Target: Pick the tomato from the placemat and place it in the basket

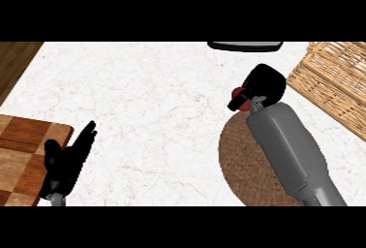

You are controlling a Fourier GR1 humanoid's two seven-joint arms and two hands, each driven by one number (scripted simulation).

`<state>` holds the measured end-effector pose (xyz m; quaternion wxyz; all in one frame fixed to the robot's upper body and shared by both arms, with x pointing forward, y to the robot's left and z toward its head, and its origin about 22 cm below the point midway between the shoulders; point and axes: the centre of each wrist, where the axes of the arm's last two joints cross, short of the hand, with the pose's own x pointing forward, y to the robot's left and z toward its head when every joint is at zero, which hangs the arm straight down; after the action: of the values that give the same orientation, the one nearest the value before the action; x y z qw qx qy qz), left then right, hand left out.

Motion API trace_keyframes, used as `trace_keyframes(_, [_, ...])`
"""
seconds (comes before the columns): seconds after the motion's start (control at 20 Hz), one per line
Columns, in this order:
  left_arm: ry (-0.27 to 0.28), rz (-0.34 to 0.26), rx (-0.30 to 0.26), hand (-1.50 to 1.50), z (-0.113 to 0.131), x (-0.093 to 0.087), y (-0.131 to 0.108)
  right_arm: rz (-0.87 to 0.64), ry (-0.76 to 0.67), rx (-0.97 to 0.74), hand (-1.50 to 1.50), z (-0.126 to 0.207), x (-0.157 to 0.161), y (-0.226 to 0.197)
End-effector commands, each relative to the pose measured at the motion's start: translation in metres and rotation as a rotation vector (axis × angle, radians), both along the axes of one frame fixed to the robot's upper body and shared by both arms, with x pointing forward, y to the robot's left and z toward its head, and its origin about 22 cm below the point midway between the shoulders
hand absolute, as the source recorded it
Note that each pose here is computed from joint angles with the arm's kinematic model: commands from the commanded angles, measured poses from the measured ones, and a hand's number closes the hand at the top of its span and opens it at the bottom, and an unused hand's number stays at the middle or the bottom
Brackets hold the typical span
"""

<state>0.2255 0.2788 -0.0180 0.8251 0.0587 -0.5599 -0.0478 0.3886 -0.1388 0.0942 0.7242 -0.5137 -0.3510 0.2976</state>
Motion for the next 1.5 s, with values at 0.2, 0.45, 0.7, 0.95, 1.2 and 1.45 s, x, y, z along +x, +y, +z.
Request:
trace_keyframes(0.2, [0.149,0.034,-0.007,0.0,-0.026,-0.017,0.004,-0.21,-0.682,0.277,1.5,0.101,0.013,0.021])
trace_keyframes(0.45, [0.167,0.046,-0.013,0.0,-0.021,-0.026,0.018,-0.294,-0.813,0.241,1.5,0.15,0.022,0.032])
trace_keyframes(0.7, [0.17,0.059,-0.005,0.0,-0.038,-0.027,0.014,-0.403,-0.852,0.16,1.5,0.188,0.037,-0.003])
trace_keyframes(0.95, [0.163,0.065,-0.009,0.0,-0.027,-0.026,0.014,-0.478,-0.894,0.155,1.5,0.221,0.04,-0.023])
trace_keyframes(1.2, [0.175,0.063,-0.011,0.0,-0.041,-0.034,0.02,-0.529,-0.848,0.122,1.5,0.23,0.045,-0.068])
trace_keyframes(1.45, [0.16,0.072,-0.011,0.0,-0.023,-0.03,0.006,-0.557,-0.839,0.104,1.5,0.236,0.05,-0.094])
